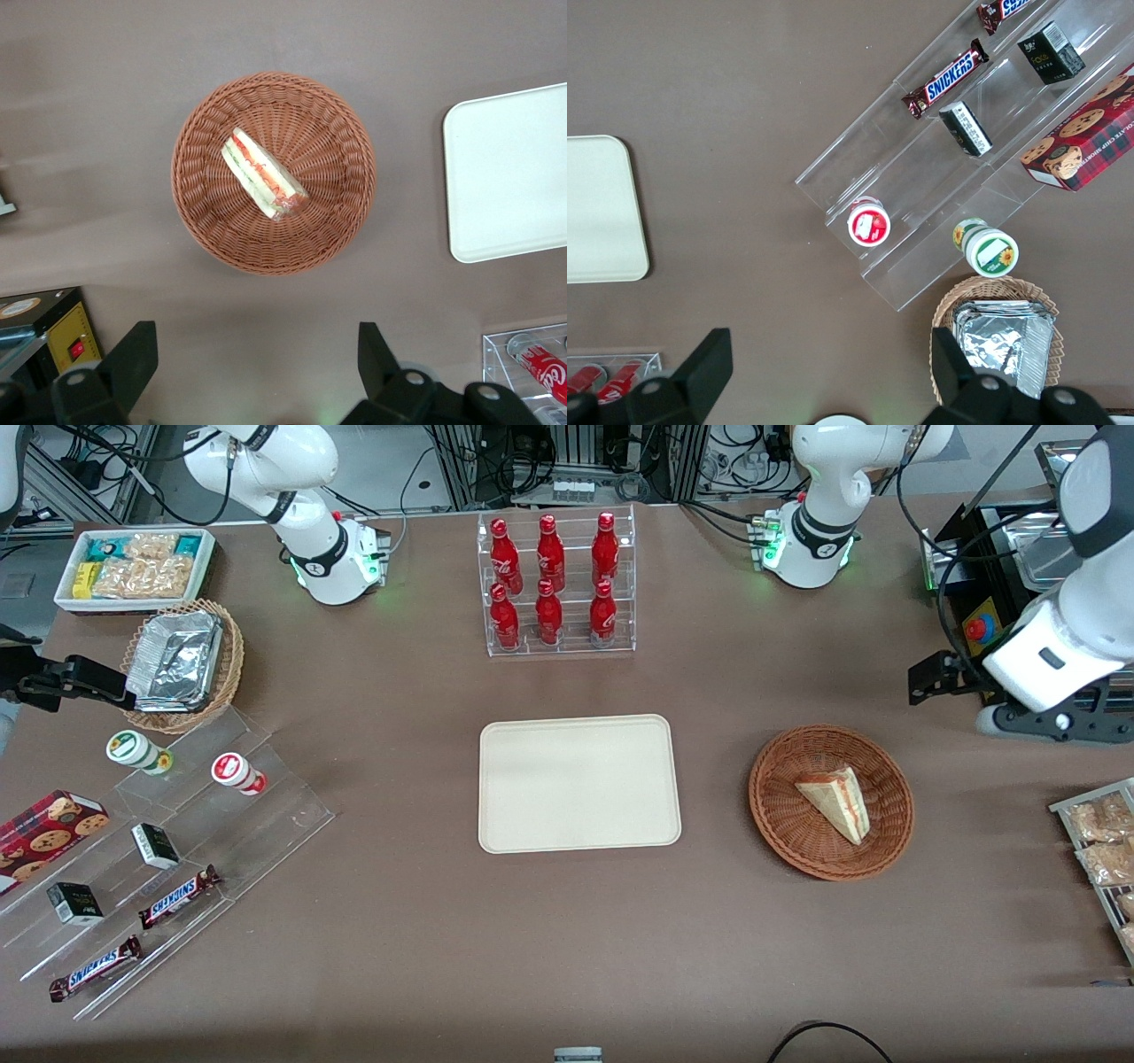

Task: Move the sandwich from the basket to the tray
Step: 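Move the left gripper over the wrapped sandwich in the wicker basket, then lower the left gripper and close it on the sandwich's crust edge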

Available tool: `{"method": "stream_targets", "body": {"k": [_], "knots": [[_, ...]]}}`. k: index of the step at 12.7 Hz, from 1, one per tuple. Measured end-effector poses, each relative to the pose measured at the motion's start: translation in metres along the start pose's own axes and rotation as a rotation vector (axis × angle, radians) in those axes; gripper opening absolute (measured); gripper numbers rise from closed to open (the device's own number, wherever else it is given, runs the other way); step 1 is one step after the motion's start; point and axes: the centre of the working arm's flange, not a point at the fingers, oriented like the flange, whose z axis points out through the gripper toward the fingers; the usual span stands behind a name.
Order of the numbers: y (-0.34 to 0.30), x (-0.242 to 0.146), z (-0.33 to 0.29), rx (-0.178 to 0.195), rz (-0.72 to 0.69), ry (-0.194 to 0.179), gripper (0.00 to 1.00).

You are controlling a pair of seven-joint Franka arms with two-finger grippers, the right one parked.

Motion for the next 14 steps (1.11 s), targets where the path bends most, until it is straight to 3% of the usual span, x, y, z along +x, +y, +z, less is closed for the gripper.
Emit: {"method": "stream_targets", "body": {"k": [4,8,14], "knots": [[-0.002,0.022,0.086,-0.005,-0.001,-0.008,1.0],[-0.002,0.022,0.159,-0.005,-0.017,0.038,1.0],[0.002,0.013,0.235,-0.018,-0.238,0.105,1.0]]}}
